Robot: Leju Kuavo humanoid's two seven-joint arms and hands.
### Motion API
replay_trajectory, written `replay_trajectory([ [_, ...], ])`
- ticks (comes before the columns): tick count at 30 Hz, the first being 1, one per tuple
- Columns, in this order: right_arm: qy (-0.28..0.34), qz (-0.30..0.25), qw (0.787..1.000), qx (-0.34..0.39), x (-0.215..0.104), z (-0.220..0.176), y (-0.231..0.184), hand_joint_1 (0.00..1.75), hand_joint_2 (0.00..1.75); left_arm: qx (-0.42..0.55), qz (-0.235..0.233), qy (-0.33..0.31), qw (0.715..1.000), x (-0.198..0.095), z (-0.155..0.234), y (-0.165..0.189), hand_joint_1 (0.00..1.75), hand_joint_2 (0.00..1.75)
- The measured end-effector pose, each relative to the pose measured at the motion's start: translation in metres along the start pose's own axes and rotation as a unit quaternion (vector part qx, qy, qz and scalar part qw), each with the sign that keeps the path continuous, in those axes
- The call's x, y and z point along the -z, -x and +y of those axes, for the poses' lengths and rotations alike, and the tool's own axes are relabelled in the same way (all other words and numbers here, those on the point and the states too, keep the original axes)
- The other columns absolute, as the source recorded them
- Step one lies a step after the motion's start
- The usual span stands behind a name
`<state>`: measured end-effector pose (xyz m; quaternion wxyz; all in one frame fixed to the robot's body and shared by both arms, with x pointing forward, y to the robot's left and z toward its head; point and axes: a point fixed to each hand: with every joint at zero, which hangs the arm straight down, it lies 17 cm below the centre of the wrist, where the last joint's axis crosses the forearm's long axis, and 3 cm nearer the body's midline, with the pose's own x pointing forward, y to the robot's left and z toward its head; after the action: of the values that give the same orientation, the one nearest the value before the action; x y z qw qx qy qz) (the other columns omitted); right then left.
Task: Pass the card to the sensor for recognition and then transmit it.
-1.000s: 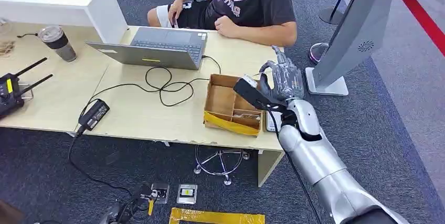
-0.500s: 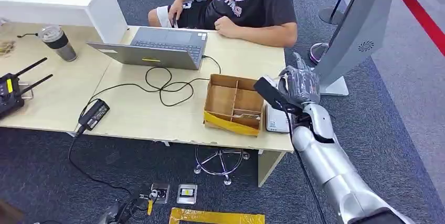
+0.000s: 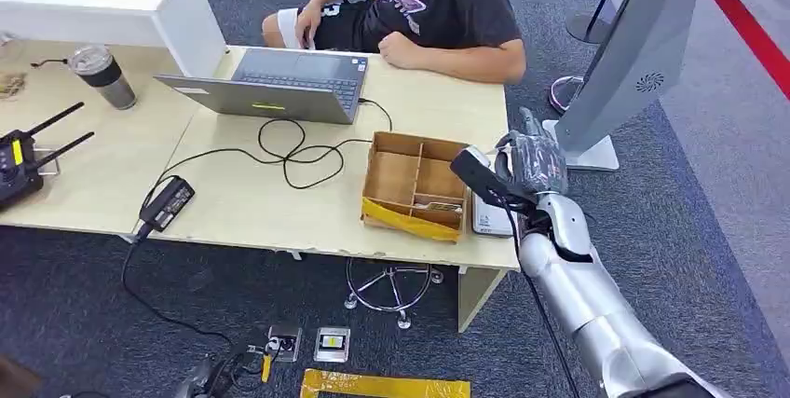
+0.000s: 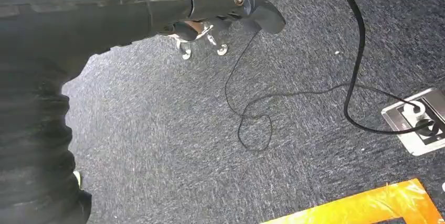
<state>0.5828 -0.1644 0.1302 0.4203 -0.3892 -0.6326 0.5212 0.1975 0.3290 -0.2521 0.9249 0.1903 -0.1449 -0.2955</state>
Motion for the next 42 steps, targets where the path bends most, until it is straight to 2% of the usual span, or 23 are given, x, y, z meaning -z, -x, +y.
replay_trajectory([
  [23,-0.053,-0.015,0.998,0.012,-0.025,0.054,-0.031,1.75,1.75,0.000,0.000,0.000,1.000,0.000,0.000,0.000,0.00,1.75],
  [30,-0.060,-0.006,0.998,0.014,-0.031,0.063,-0.027,1.75,1.75,0.000,0.000,0.000,1.000,0.000,0.000,0.000,0.00,1.75],
  [42,-0.047,0.018,0.999,0.021,-0.029,0.055,-0.008,1.75,1.75,0.001,0.000,0.000,1.000,0.000,0.000,0.000,0.00,1.75],
])
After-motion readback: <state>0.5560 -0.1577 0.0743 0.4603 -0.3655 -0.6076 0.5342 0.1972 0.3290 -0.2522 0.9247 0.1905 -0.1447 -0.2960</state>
